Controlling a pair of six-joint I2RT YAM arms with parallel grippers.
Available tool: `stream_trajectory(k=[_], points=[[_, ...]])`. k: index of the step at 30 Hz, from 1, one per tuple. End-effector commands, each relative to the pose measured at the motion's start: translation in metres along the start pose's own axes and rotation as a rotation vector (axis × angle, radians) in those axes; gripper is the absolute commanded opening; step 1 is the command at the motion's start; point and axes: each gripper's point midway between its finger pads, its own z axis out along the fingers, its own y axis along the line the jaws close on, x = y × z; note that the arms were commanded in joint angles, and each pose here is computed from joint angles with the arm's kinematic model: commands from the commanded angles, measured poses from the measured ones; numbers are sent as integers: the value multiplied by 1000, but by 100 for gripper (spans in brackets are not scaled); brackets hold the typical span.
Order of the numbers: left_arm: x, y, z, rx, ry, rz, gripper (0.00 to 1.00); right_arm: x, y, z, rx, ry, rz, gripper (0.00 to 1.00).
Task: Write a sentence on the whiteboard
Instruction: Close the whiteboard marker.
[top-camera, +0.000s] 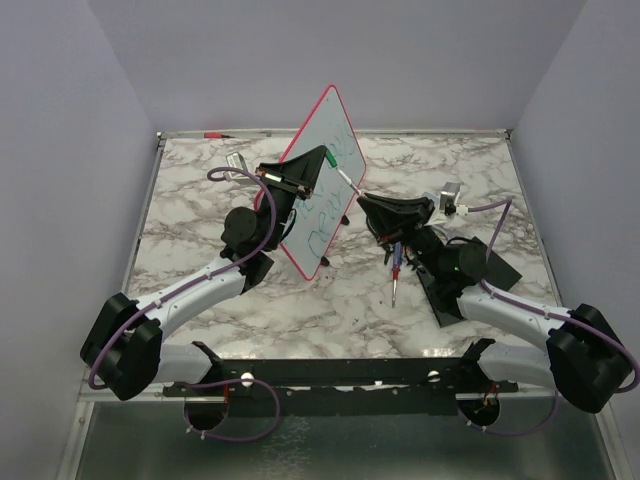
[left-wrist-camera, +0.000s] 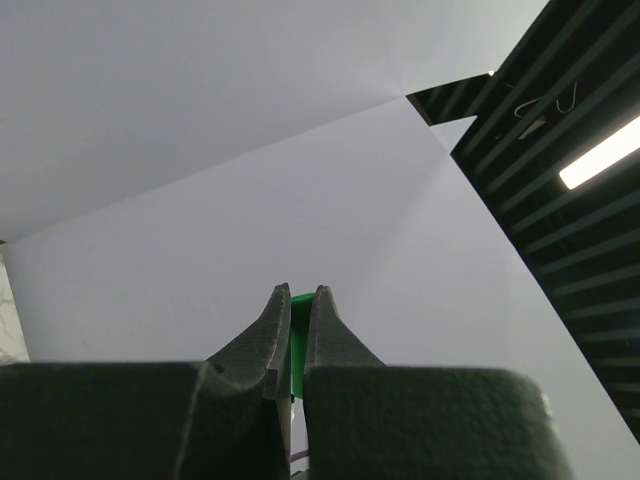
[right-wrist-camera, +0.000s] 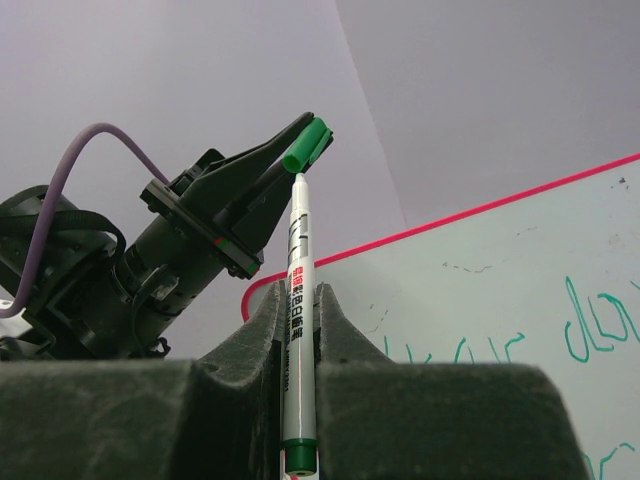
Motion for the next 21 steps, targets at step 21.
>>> stream_trajectory(k=[21], points=[[-1,-37,-2,101,-18,129,0,-6,-4,-11,75,40,-20,1]])
